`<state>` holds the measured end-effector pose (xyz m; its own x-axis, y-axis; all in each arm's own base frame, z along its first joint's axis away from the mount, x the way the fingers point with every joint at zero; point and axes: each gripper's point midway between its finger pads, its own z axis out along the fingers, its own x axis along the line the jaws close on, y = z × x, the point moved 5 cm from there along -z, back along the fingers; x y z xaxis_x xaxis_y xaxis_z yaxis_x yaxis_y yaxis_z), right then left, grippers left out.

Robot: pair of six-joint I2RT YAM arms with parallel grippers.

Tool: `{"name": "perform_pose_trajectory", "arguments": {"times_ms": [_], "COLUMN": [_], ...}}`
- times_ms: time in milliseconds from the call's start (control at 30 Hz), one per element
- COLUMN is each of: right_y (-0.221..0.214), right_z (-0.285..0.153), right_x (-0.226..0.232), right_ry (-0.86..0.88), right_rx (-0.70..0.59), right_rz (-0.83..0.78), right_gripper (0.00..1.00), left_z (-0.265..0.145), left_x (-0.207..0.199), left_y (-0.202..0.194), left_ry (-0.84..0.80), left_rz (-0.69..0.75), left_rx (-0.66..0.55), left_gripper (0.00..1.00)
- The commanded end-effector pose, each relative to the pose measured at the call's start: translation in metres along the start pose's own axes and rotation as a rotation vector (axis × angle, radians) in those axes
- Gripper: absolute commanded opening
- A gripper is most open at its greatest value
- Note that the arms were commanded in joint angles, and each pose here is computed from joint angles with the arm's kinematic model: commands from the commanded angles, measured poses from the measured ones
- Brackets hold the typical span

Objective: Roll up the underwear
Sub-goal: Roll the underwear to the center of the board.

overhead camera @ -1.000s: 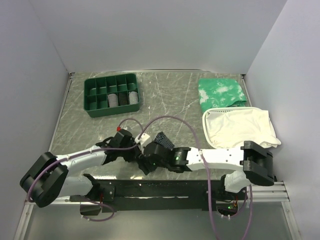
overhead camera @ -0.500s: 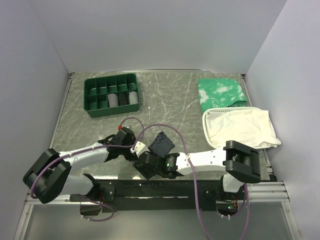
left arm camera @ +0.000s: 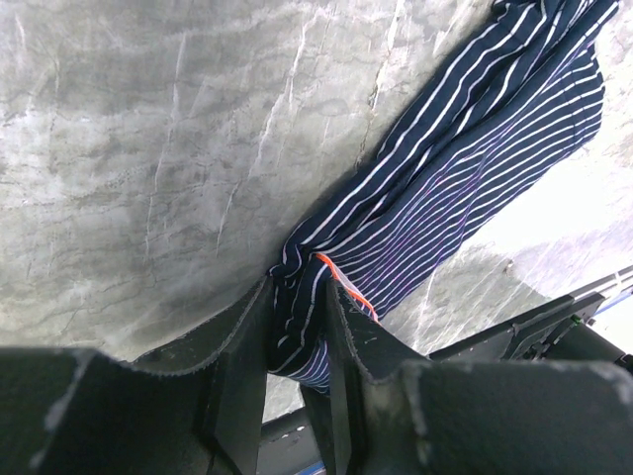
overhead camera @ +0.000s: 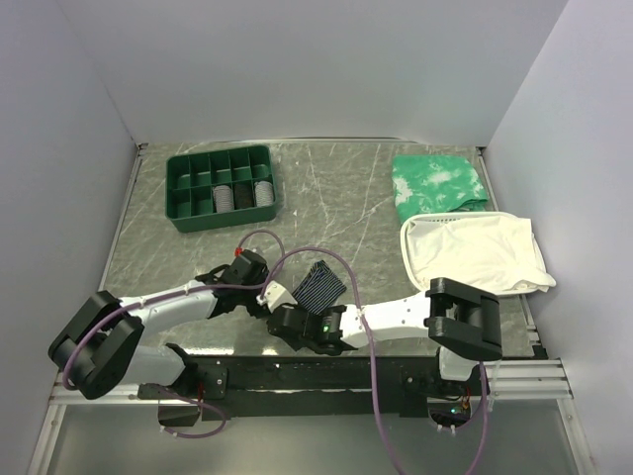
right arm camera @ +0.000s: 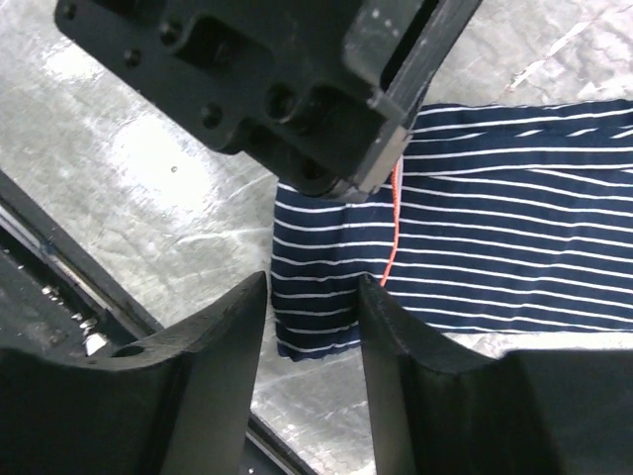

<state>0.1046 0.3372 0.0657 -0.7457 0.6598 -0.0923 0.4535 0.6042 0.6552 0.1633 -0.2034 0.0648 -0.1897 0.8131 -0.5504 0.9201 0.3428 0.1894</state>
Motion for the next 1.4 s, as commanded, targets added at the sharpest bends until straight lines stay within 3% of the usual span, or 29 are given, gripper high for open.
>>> {"name": "perform_pose_trajectory", "arguments": {"times_ms": [0,133,300,700,933,1133,1367], "right_y": [-0.012,-0.017,-0.022,0.008,0.019,0.027,0.030], "right_z": [0.012,0.013,0.018,0.035,0.024,0.012,0.008], "right_x": [0.001,0.001,0.005,0.029,0.024,0.020,0.001], "right_ry": [-0.019,-0.012,0.006,0.098,0.152,0.325,0.547], "right_rx": [0.027,0.039,0.061,0.027,-0.015,-0.042,-0.044], "right_rz": [0.001,-0.004,-0.025,-0.088,-0.002,0.121,0.279], "right_gripper": [0.45,0.29,0.21,0.18,0.17,0.18,0.18], "left_z": [0.004,0.004,0.002,-0.015,-0.023,-0.021,-0.030], "left_x": [0.012,0.013,0.014,0.043,0.038,0.032,0.014], "left_y": [-0.006,-0.007,-0.005,0.013,0.016,0.024,0.046], "left_ry": [0.060,0.061,0.066,0.100,0.083,0.084,0.087], "left_rz": [0.040,0.038,0.030,-0.099,-0.106,-0.090,-0.088], "left_rx": [0.029,0.036,0.018,-0.092,-0.099,-0.108,-0.197], "left_gripper": [0.31,0.31,0.31,0.28,0.31,0.39,0.68]}}
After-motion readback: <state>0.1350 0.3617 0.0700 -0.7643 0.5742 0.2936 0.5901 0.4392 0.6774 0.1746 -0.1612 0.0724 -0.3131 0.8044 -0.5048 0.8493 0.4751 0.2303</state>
